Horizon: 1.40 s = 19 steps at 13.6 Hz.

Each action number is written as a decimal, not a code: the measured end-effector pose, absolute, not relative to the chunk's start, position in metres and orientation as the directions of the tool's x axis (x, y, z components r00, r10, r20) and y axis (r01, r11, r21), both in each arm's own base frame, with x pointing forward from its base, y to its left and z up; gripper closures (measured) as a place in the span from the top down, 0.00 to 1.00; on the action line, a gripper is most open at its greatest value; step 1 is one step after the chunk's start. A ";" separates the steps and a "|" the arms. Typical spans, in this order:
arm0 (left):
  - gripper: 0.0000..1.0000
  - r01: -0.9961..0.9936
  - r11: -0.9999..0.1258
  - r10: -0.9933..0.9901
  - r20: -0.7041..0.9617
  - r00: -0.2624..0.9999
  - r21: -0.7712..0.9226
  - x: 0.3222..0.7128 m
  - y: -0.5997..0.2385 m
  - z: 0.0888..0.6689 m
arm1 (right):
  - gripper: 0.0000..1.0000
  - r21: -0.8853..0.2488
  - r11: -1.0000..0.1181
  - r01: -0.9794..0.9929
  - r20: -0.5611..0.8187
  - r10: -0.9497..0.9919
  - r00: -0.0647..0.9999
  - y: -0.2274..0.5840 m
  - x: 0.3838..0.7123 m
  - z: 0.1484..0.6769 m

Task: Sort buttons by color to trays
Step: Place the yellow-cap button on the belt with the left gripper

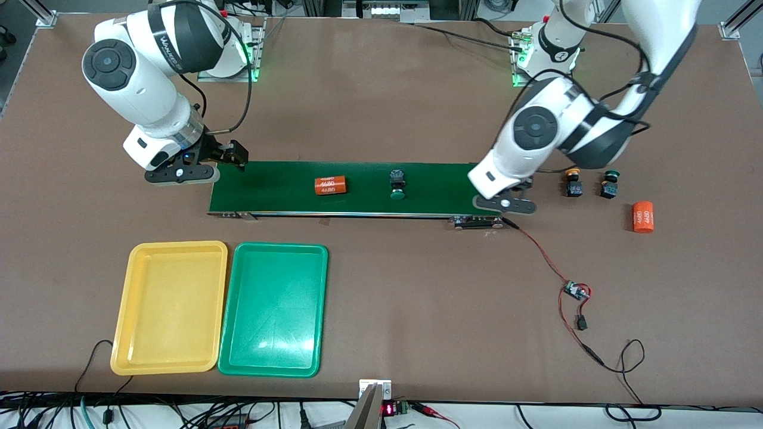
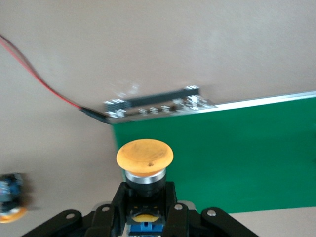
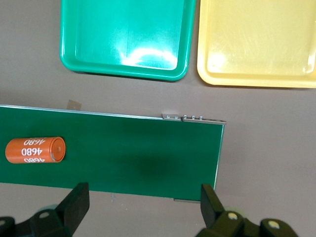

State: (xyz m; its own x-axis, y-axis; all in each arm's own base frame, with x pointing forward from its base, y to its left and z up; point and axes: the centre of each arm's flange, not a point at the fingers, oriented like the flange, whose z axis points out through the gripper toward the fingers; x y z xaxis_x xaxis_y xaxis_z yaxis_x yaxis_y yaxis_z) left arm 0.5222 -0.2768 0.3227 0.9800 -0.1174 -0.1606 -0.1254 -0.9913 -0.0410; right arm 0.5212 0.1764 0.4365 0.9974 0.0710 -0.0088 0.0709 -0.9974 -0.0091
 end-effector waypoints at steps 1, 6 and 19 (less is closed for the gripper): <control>0.33 -0.114 -0.993 -0.106 -0.183 0.977 -0.030 0.518 -0.285 0.312 | 1.00 -0.009 -0.997 0.072 -0.012 0.072 0.997 0.177 0.521 0.435; 0.33 -0.078 -0.996 -0.087 -0.221 0.971 0.048 0.508 -0.313 0.274 | 1.00 -0.006 -0.998 0.070 -0.025 0.070 0.997 0.176 0.523 0.429; 1.00 -0.013 -0.997 -0.001 -0.171 0.985 -0.071 0.570 -0.251 0.338 | 1.00 -0.015 -1.000 0.022 -0.014 0.022 1.000 0.147 0.545 0.433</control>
